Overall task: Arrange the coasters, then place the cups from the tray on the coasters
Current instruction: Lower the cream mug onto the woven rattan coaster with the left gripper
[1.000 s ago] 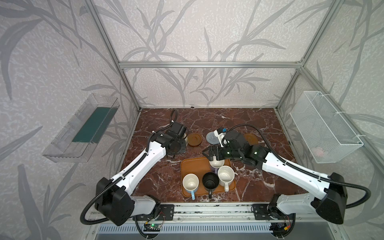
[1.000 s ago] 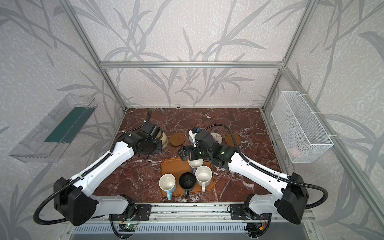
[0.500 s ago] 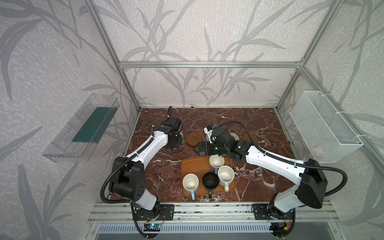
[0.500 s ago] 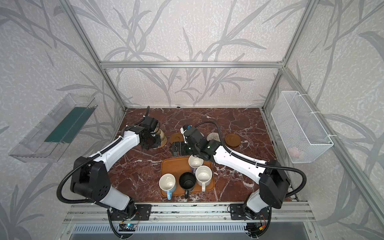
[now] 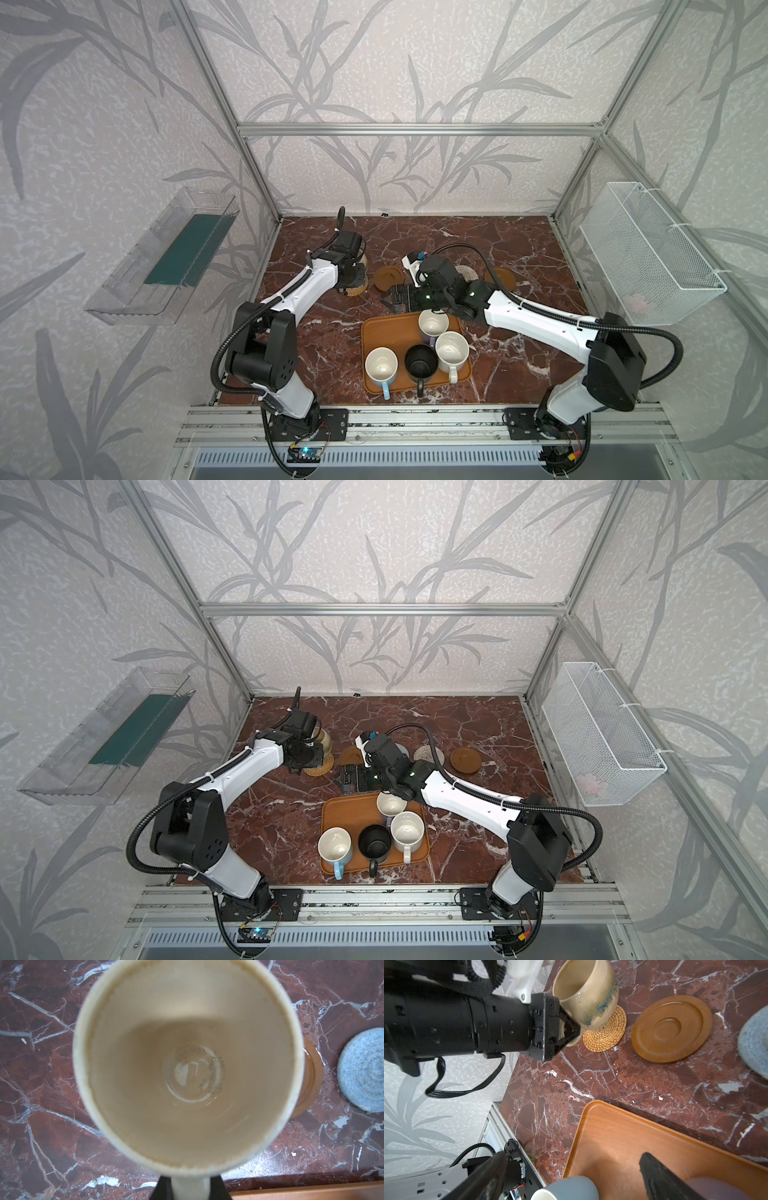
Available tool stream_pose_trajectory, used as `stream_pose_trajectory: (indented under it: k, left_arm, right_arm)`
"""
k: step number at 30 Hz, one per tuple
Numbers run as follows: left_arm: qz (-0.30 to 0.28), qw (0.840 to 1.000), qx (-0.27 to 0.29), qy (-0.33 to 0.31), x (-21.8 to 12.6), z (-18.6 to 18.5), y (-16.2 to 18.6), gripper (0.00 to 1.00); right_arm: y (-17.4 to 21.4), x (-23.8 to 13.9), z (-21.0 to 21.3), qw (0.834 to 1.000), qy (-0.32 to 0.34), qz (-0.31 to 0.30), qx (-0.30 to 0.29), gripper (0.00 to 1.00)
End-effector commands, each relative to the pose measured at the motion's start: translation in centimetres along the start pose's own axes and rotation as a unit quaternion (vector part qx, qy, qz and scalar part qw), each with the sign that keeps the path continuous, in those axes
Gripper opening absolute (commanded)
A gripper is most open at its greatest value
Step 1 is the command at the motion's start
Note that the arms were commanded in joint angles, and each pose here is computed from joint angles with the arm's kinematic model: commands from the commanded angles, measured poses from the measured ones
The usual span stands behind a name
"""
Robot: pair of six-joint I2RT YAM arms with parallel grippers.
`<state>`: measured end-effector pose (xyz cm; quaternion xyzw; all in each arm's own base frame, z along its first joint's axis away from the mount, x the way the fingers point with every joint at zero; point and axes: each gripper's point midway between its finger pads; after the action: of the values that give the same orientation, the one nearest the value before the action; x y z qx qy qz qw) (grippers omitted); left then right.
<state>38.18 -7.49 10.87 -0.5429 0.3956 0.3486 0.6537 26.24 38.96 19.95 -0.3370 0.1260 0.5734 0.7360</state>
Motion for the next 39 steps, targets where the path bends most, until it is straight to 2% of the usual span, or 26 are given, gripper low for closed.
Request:
stream_pose_trajectory:
  k: [1, 6, 10, 18, 26, 39]
  left_arm:
    - [-0.041, 0.999, 0.0, -0.005, 0.1, 0.4, -1.8, 0.0]
    - [-0.06, 0.998, -0.016, 0.005, 0.3, 0.3, -1.8, 0.0]
    - [-0.035, 0.999, -0.014, 0.005, 0.9, 0.3, -1.0, 0.0]
    - [-0.041, 0.999, -0.023, 0.002, 0.6, 0.8, -1.3, 0.0]
    - [-0.024, 0.999, -0.015, 0.017, 2.0, 0.2, 0.5, 0.0]
    - [0.006, 1.0, -0.021, 0.003, 2.7, 0.5, 2.0, 0.02]
  right_arm:
    - [-0.2, 0.1, 0.8, 1.0, -0.019, 0.003, -0.001, 0.99]
    - [-0.1, 0.2, 0.3, 1.0, -0.014, 0.005, 0.0, 0.99]
    - [0.0, 0.3, 0.2, 1.0, -0.013, 0.007, 0.002, 0.99]
    - [0.4, 0.2, 0.0, 1.0, -0.015, 0.012, 0.005, 0.99]
    - [0.4, 0.2, -0.3, 1.0, -0.015, 0.011, 0.009, 0.99]
    - [0.9, 0.1, -1.0, 1.0, -0.01, 0.015, 0.019, 0.99]
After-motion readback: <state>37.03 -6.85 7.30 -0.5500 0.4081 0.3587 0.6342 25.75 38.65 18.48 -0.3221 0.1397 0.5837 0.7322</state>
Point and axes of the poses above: each gripper's point midway between its finger pads, its own x axis out along the fingers, its own z axis along the line the jaws close on, y = z × x, and after that the axes turned 14 degrees about x, right-handed
